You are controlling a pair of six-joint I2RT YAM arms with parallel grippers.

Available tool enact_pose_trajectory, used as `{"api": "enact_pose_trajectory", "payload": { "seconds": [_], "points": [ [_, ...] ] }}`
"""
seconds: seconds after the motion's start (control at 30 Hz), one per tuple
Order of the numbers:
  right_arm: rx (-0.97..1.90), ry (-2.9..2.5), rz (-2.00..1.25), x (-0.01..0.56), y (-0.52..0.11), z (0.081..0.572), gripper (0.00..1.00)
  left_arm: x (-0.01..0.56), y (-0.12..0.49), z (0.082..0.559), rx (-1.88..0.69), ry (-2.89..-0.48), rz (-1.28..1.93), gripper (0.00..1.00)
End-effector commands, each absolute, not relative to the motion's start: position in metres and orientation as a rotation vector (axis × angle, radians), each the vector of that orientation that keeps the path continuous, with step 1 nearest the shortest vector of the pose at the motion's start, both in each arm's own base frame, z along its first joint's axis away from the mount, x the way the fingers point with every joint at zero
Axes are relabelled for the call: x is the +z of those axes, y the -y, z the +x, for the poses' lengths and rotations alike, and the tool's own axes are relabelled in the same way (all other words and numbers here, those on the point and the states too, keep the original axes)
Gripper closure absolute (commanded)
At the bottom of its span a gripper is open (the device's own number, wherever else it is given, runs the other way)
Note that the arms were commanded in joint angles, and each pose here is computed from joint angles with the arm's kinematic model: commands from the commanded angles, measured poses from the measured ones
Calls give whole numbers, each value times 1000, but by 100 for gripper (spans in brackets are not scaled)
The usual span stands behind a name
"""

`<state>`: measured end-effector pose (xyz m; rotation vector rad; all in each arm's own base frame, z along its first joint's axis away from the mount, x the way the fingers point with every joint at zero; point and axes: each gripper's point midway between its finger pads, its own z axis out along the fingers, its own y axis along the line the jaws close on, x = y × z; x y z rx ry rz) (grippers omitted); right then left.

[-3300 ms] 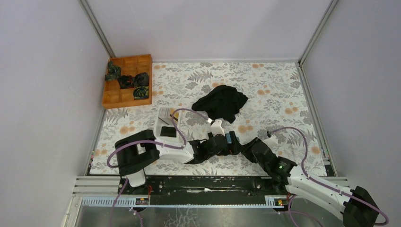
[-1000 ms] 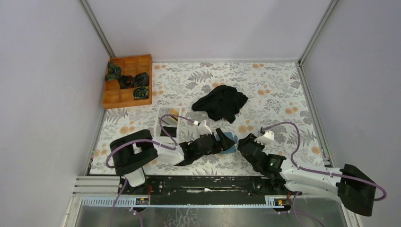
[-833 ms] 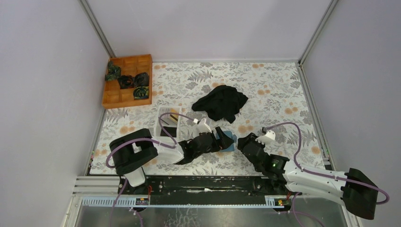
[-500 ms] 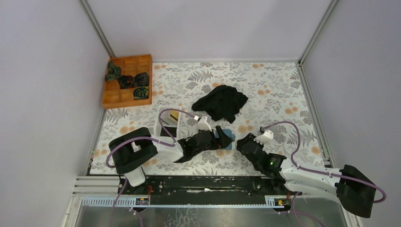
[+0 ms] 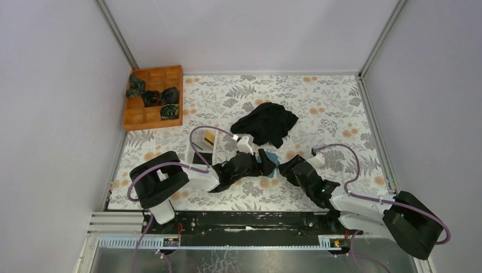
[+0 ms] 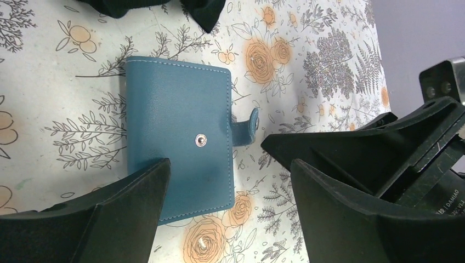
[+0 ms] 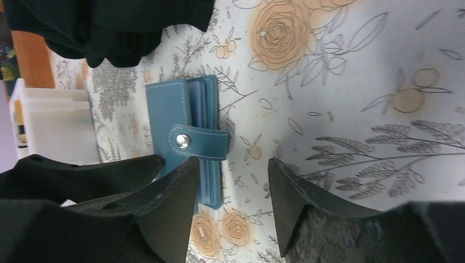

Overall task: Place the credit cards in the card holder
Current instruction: Close the card holder at the center of the board.

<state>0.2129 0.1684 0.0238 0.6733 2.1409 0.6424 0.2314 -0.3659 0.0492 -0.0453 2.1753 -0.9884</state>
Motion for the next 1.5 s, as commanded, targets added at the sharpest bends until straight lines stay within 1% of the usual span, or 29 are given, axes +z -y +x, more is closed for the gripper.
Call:
{"api": "enact_pose_trajectory", "payload": {
  "seconds": [0.0, 0.27, 0.47, 0.63, 1.03, 1.47],
  "points": [
    [797, -2137, 705, 28, -187, 217, 42, -2, 328, 225, -738, -2341, 33, 11],
    [841, -2114, 775, 27, -186, 221, 42, -7, 323, 224, -716, -2359, 48, 11],
    [889, -2074, 928, 11, -175, 216, 47, -8, 322, 226, -711, -2360, 52, 11],
    [954, -2010, 1018, 13, -170, 216, 49, -11, 319, 226, -707, -2363, 48, 11],
    [997, -2000, 1066, 12, -179, 223, 50, -13, 320, 225, -722, -2365, 62, 11],
    [1116, -2015, 1083, -1, -191, 224, 54, -13, 322, 228, -730, -2363, 89, 11]
  ]
}}
